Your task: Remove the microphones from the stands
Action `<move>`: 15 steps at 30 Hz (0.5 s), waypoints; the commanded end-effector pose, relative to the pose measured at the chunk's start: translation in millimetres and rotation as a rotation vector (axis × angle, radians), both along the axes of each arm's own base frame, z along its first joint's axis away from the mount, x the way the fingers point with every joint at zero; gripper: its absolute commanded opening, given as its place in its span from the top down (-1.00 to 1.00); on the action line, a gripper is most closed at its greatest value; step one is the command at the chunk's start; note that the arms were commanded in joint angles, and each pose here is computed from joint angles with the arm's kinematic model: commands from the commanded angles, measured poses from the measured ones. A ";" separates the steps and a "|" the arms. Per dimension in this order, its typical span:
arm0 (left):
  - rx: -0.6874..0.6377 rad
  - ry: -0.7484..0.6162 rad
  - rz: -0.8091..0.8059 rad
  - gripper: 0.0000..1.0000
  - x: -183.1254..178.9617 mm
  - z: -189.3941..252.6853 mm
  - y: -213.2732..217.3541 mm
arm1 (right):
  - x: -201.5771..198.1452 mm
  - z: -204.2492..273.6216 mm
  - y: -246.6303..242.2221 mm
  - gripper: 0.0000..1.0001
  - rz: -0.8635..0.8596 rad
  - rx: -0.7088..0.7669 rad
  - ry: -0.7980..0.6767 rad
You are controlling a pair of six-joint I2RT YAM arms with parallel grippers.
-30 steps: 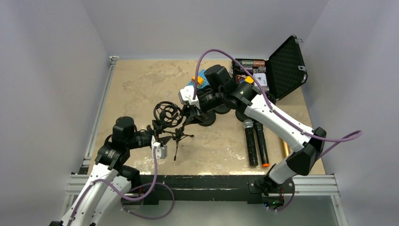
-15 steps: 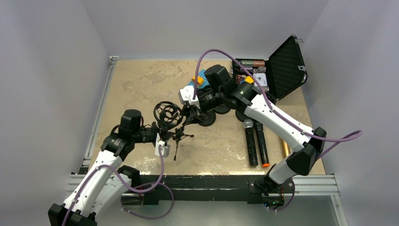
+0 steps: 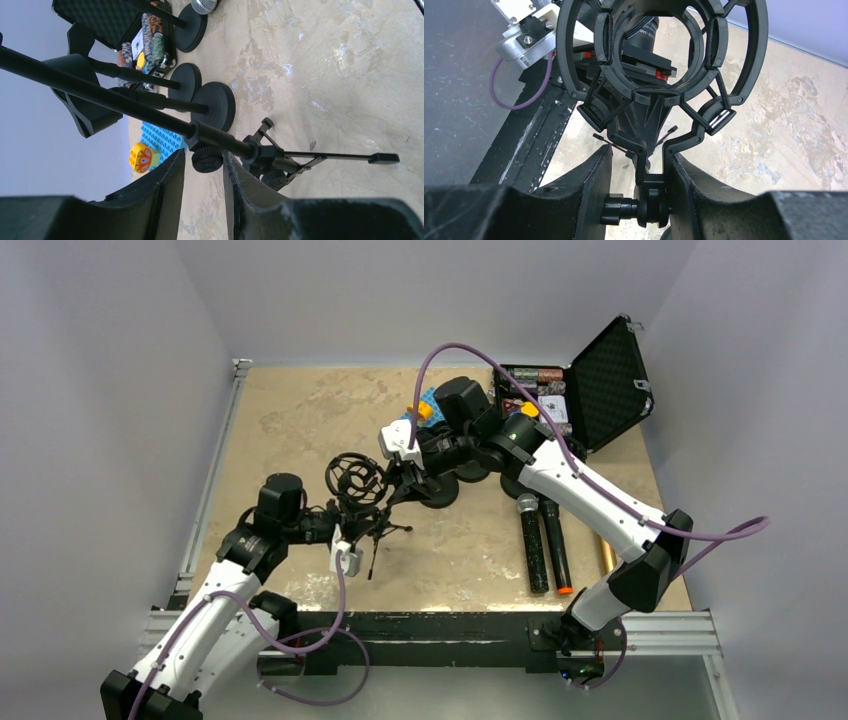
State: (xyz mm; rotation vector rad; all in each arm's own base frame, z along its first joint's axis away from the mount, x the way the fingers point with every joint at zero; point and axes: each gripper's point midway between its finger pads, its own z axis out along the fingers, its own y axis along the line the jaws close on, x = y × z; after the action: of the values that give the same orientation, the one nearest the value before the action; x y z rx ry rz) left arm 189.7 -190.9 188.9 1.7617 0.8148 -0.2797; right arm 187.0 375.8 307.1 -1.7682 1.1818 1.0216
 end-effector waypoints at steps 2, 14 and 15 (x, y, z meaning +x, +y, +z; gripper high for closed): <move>-0.057 -0.006 -0.024 0.31 3.8 9.2 -12.1 | 9.2 14.6 9.1 0.97 -0.003 0.055 -0.039; -0.143 0.285 0.277 0.93 25.9 15.9 0.9 | 9.9 13.2 6.3 0.99 0.000 0.049 -0.065; -0.166 0.347 0.323 0.99 27.3 16.8 2.8 | 9.9 12.9 5.7 0.99 0.003 0.048 -0.072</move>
State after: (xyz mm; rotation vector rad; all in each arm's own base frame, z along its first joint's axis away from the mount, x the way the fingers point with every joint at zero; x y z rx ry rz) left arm 203.0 -193.0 188.1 1.6277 1.0345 -0.3633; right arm 193.3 379.2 304.1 -1.7619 1.1862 1.0064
